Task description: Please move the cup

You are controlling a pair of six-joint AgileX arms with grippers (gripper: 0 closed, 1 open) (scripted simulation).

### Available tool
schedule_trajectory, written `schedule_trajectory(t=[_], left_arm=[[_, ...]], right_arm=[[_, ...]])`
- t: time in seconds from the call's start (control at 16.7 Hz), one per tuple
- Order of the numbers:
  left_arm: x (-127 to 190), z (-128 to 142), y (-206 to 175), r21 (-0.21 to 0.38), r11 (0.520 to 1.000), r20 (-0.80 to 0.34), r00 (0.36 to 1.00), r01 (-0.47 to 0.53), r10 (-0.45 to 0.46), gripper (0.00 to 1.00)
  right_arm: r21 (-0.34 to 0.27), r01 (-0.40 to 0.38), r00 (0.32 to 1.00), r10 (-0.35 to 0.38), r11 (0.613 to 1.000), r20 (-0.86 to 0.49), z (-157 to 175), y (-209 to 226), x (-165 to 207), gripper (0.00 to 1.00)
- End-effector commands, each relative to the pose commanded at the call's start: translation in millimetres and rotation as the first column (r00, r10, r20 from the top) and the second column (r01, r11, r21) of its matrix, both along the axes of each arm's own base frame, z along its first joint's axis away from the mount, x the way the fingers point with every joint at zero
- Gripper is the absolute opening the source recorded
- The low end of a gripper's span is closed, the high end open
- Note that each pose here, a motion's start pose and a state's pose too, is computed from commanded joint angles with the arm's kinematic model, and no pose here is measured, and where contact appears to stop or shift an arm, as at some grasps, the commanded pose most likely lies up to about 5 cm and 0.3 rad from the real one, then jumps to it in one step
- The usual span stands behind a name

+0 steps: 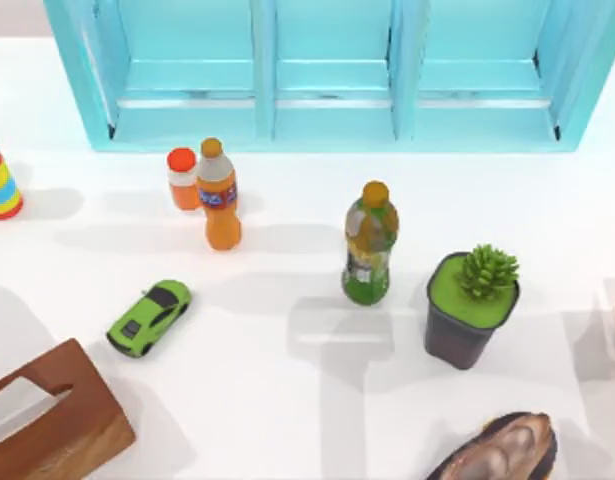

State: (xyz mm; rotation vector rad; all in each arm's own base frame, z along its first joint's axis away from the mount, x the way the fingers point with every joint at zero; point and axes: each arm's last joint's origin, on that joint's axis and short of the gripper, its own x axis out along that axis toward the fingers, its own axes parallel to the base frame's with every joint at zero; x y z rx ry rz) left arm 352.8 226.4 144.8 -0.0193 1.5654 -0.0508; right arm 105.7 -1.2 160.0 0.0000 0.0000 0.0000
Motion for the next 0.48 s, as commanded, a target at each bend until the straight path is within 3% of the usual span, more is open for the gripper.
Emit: schedule_trajectory(t=[0.18,0.48], left_arm=[[0.0,0.0,0.0,0.0,1.0,0.0,1.0,0.0,0.0,0.98],[0.0,0.0,0.0,0.0,1.0,0.0,1.0,0.0,0.0,1.0]], right_arm=[[0.0,0.0,1.0,0.0,1.0,0.0,0.0,0.0,0.0,1.0],[0.0,0.0,1.0,0.0,1.0,0.0,0.0,0.0,0.0,1.0]])
